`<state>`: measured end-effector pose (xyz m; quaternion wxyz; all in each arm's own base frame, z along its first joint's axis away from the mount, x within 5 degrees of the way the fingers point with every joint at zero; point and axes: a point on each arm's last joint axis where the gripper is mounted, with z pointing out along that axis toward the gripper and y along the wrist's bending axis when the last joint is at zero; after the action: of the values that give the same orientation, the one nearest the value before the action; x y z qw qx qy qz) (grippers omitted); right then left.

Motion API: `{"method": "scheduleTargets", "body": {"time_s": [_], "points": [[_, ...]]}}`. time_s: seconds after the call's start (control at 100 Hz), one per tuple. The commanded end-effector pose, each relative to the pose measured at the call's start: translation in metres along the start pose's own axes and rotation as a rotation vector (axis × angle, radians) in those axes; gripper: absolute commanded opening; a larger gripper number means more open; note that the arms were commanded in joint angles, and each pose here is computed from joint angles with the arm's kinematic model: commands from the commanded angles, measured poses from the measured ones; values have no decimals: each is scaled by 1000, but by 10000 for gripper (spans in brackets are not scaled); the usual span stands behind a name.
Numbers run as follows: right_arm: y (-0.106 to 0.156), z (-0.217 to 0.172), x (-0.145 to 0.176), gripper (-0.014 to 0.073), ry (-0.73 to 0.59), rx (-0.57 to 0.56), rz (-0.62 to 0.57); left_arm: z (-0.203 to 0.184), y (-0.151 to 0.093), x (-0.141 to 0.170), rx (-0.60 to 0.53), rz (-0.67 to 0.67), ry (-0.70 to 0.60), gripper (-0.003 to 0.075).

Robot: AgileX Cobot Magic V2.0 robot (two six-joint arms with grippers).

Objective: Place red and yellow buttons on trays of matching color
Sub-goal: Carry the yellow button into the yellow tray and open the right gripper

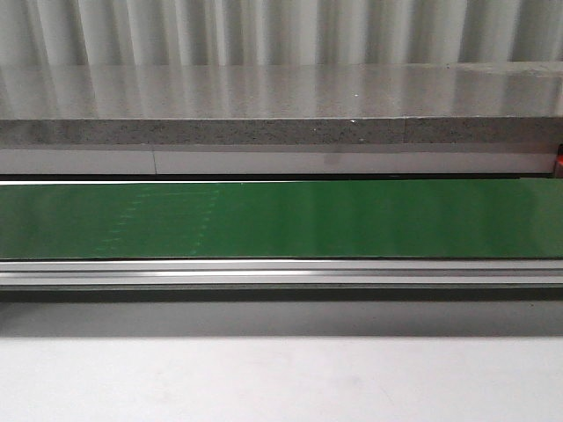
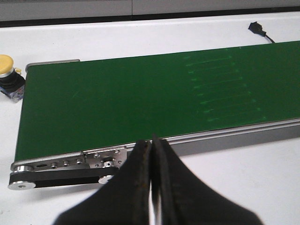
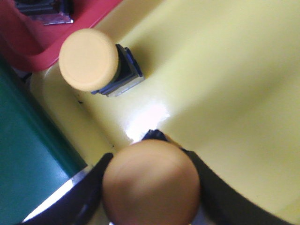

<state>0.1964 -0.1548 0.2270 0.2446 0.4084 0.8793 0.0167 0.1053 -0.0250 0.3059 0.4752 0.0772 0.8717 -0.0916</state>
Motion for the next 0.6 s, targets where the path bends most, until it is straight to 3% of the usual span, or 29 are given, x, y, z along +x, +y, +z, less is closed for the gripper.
{"method": "scheduleTargets", "body": {"time_s": [0.0, 0.45, 0.59], "points": [[3, -4, -12, 204, -87, -24, 36, -5, -2, -13, 11, -7, -86, -20], [-1, 23, -12, 213, -11, -11, 63, -5, -2, -13, 11, -7, -86, -20], [-2, 24, -12, 342, -8, -9, 61, -5, -2, -13, 11, -7, -86, -20]]}}
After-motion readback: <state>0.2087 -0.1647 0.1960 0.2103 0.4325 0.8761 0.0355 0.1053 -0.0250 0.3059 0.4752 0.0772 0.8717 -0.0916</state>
